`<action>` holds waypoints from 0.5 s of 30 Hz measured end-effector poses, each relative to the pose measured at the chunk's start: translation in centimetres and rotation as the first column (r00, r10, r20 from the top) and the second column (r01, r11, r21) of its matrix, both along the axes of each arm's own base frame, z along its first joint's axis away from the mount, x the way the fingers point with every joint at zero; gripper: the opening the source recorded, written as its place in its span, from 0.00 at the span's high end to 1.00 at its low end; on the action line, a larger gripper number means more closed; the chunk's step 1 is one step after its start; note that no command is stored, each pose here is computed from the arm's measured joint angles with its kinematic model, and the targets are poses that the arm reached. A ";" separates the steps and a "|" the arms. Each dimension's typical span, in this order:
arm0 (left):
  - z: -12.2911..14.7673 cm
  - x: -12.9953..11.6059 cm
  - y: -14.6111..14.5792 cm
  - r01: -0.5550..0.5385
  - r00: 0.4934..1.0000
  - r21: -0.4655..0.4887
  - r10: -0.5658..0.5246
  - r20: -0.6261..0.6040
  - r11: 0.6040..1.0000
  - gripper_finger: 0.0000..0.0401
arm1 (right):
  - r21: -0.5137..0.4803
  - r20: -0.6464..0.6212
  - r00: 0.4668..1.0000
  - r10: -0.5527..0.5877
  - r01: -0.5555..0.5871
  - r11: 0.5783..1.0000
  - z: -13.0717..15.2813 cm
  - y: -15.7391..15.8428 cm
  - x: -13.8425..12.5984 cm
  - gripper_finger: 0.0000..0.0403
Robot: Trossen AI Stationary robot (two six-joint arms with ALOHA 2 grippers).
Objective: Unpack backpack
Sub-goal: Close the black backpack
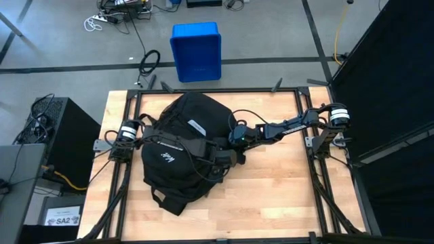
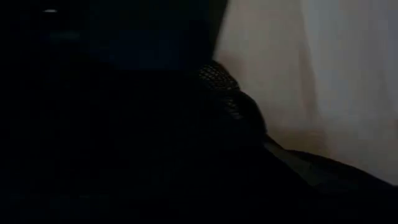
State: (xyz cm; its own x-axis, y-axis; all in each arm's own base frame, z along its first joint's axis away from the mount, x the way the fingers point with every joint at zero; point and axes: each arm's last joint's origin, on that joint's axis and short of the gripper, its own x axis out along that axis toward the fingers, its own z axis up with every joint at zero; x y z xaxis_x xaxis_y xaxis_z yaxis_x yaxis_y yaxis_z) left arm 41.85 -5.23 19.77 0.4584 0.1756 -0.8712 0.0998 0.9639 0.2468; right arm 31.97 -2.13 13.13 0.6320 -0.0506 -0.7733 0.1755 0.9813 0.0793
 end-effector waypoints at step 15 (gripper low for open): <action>0.4 -1.0 0.6 0.075 0.992 0.100 -0.064 -0.105 0.992 0.62 | 0.012 0.011 1.000 0.015 -0.015 1.000 0.1 0.2 0.1 1.00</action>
